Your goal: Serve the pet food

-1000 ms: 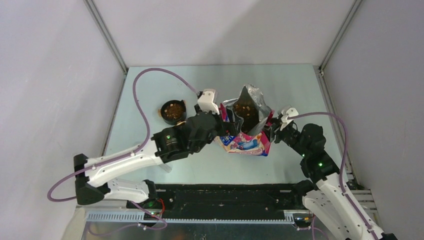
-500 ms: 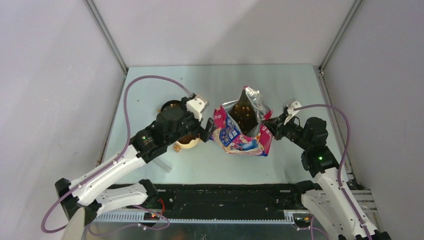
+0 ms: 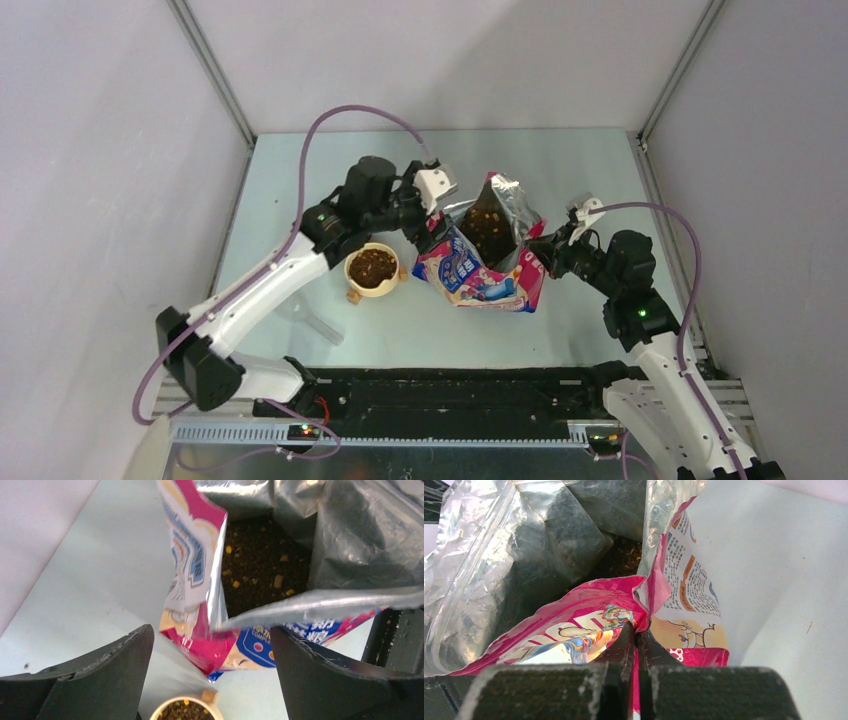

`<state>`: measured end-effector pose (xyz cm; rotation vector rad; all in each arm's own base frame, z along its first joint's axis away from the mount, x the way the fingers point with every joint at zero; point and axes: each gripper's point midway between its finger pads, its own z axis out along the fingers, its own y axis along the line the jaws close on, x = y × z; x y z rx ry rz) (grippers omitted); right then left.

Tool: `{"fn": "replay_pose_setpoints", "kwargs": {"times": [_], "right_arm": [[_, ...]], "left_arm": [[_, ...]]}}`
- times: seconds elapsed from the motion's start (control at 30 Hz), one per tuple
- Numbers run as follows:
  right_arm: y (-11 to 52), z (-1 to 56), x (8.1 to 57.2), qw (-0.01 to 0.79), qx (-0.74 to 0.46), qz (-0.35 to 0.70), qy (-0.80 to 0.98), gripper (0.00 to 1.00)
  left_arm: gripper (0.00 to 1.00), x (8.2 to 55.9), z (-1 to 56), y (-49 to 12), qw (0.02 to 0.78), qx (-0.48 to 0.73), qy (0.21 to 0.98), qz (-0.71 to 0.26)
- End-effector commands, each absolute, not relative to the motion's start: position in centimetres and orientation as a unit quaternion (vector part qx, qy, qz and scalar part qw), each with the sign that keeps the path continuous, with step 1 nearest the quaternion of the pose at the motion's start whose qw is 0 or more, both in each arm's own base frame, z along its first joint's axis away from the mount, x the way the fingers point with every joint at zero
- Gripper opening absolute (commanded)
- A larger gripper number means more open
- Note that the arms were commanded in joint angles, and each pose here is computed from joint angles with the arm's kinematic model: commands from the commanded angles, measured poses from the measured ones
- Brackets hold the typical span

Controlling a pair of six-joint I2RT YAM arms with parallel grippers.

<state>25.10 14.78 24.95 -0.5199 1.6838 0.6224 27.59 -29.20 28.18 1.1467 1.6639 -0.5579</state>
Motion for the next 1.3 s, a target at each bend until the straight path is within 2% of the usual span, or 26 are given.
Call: {"fn": "replay_pose_setpoints", "kwargs": {"times": [0.0,0.03,0.1,0.13,0.17,0.2,0.23,0.27,0.33,0.5,0.63,0.8,1.0,1.13,1.2,1.23,1.27], "right_arm": [[14.7,30.2,25.7,0.653,-0.226,0.261,0.674,0.00],[14.6,30.2,25.8,0.652,-0.224,0.259,0.676,0.00],[14.4,30.0,26.1,0.653,-0.218,0.254,0.680,0.00],[14.2,30.0,26.2,0.654,-0.212,0.251,0.682,0.00],[14.1,30.0,26.4,0.654,-0.207,0.249,0.684,0.00],[13.9,30.1,26.6,0.657,-0.198,0.244,0.685,0.00],[13.7,30.1,26.7,0.659,-0.193,0.241,0.686,0.00],[13.3,30.4,27.1,0.666,-0.179,0.232,0.686,0.00],[12.4,30.9,27.7,0.679,-0.155,0.215,0.684,0.00],[10.2,33.3,29.1,0.723,-0.119,0.165,0.660,0.00],[9.1,33.9,29.5,0.737,-0.168,0.111,0.645,0.00],[9.2,34.2,29.6,0.725,-0.236,0.134,0.633,0.00],[9.8,33.0,29.2,0.687,-0.336,0.176,0.619,0.00],[12.0,30.5,25.7,0.614,-0.486,0.233,0.577,0.00],[12.6,29.2,23.6,0.587,-0.533,0.251,0.555,0.09],[12.9,28.8,22.8,0.581,-0.546,0.261,0.545,0.18],[13.0,28.9,22.6,0.581,-0.547,0.264,0.542,0.21]], "left_arm": [[0.88,27.0,27.0,-30.9,0.442,0.545,0.668,-0.248],[0.85,26.9,27.5,-31.3,0.441,0.553,0.659,-0.256],[0.71,26.9,27.1,-31.8,0.423,0.559,0.661,-0.266],[0.58,26.9,26.7,-32.0,0.414,0.560,0.665,-0.270],[0.50,26.8,27.0,-32.2,0.414,0.560,0.663,-0.275],[0.33,26.8,27.0,-32.3,0.414,0.558,0.663,-0.280],[0.24,26.6,27.1,-32.5,0.413,0.558,0.660,-0.287],[0.09,26.5,27.4,-32.5,0.416,0.551,0.661,-0.293],[0.01,26.3,28.1,-32.6,0.423,0.534,0.666,-0.304],[0.00,26.4,30.2,-32.3,0.470,0.445,0.688,-0.328],[0.00,24.8,30.2,-32.1,0.480,0.385,0.698,-0.365],[0.00,22.1,29.3,-31.5,0.498,0.350,0.710,-0.354],[0.00,19.1,29.2,-31.3,0.486,0.350,0.706,-0.378],[0.00,18.3,28.5,-31.0,0.477,0.353,0.710,-0.379],[0.00,18.1,28.6,-30.8,0.476,0.354,0.709,-0.381],[0.00,17.9,28.8,-30.8,0.477,0.356,0.706,-0.383],[0.00,17.8,29.0,-30.8,0.477,0.357,0.705,-0.384]]}}
